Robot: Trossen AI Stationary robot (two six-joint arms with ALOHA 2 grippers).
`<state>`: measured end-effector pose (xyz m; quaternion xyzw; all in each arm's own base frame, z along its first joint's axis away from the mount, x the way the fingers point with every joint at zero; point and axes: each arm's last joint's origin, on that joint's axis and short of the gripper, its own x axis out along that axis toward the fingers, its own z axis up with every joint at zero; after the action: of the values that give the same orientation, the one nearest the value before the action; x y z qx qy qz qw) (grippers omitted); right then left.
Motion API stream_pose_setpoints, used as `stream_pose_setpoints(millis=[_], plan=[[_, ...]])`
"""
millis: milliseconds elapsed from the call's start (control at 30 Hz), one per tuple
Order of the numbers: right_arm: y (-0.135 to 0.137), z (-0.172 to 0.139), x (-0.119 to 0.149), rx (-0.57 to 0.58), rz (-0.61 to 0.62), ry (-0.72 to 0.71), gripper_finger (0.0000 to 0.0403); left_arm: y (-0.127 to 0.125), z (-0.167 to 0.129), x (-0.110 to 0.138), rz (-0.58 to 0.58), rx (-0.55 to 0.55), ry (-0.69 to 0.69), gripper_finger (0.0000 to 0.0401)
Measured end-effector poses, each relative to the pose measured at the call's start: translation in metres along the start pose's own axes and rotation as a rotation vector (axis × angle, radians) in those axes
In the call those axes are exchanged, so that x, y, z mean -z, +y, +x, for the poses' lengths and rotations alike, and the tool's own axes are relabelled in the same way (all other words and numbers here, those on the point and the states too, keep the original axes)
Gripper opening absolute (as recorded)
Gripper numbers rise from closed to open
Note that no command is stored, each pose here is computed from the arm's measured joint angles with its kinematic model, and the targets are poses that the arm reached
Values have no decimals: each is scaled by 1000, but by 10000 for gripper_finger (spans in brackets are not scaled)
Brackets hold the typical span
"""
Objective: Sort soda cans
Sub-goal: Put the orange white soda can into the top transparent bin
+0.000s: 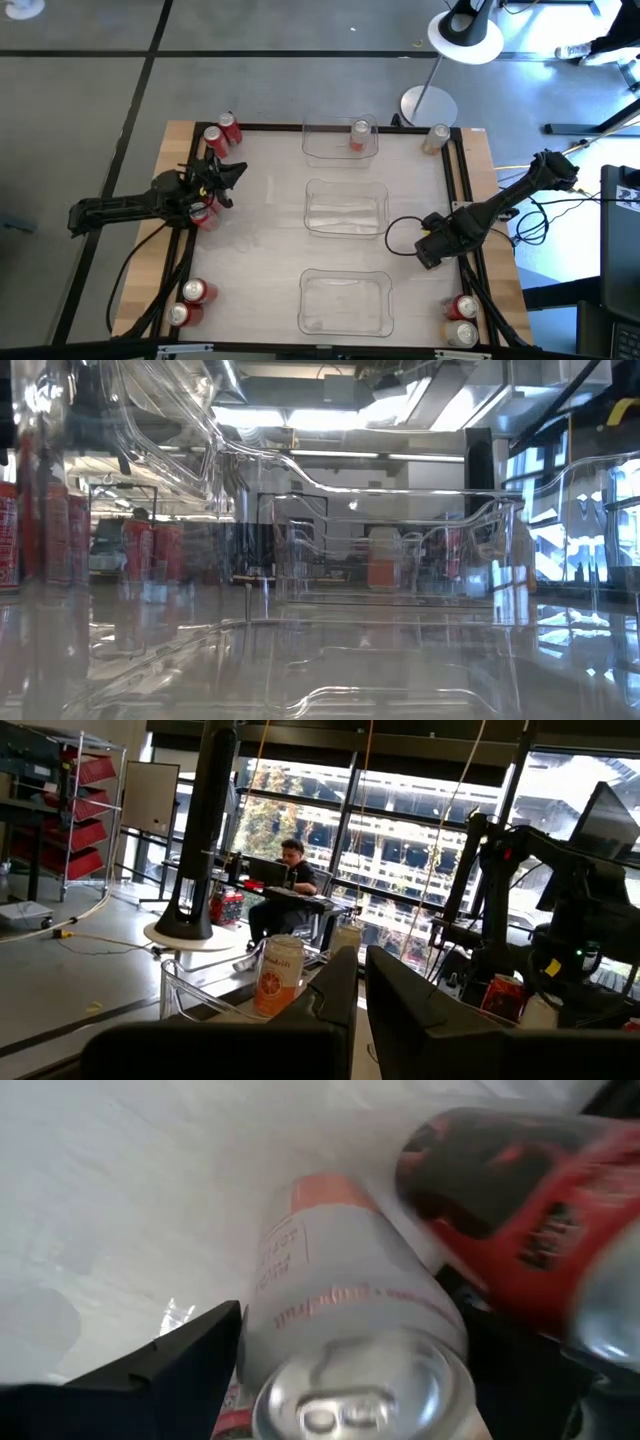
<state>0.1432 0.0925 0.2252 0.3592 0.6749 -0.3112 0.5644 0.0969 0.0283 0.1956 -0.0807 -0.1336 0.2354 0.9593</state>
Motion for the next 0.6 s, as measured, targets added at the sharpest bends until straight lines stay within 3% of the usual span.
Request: stream_pose_setpoints(millis=[367,600], plan=[[0,20,-3,-28,-23,8,344,0,0,0,-1,0,0,17],[-1,20,-3,-26,-29,21,281,0,0,0,-2,-1,0,17]])
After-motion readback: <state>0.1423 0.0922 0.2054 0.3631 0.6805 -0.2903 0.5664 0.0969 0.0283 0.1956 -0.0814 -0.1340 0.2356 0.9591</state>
